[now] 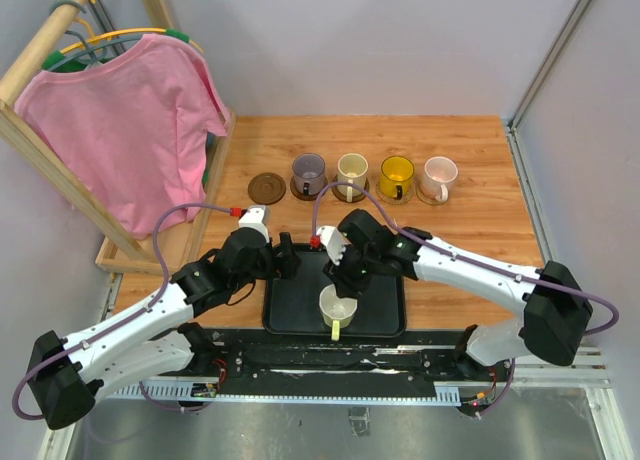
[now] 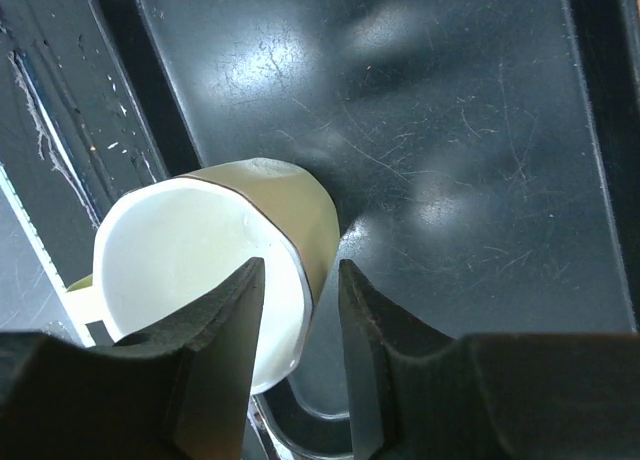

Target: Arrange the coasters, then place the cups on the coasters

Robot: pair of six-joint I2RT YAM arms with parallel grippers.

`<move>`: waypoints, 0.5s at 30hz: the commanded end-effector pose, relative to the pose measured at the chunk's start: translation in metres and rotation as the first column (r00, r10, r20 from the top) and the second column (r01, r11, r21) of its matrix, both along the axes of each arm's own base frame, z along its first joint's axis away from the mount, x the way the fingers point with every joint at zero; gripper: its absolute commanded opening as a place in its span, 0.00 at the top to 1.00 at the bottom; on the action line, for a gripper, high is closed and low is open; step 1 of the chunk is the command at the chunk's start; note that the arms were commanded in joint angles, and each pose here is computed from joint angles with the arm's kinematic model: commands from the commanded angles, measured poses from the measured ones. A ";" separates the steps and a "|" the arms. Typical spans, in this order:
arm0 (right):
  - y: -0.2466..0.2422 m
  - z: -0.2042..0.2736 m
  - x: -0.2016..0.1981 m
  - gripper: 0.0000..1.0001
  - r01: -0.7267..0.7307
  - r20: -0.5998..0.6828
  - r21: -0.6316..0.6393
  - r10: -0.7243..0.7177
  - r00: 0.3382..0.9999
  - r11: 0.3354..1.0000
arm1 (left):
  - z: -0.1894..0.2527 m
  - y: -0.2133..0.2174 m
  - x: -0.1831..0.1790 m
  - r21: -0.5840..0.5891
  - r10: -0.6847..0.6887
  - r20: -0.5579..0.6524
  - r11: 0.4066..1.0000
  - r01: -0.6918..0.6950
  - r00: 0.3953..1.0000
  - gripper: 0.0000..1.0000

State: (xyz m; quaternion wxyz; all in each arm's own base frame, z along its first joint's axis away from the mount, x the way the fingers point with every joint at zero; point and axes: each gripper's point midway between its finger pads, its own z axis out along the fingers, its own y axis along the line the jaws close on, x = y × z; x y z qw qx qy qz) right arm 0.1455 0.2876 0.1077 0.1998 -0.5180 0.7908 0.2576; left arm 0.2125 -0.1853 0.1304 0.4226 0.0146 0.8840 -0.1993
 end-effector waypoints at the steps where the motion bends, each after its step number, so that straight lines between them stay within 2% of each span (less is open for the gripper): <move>1: 0.007 0.002 0.006 0.64 0.012 0.069 -0.036 -0.009 0.998 0.999 | 0.003 -0.002 0.002 -0.002 -0.002 0.017 1.000 0.002 1.000 0.02; 9: 0.010 -0.005 0.013 0.73 0.053 0.141 -0.110 -0.037 0.989 0.993 | 0.000 -0.002 0.002 0.011 -0.008 0.015 1.000 0.008 1.000 0.02; 13: 0.010 -0.005 0.022 0.94 0.091 0.166 -0.129 -0.069 0.984 0.988 | 0.001 -0.002 0.003 0.019 -0.018 0.021 1.000 0.017 1.000 0.02; 15: 0.010 -0.005 0.025 0.99 0.108 0.178 -0.135 -0.083 0.981 0.985 | 0.000 0.000 0.003 0.031 -0.013 0.022 0.999 0.012 1.000 0.02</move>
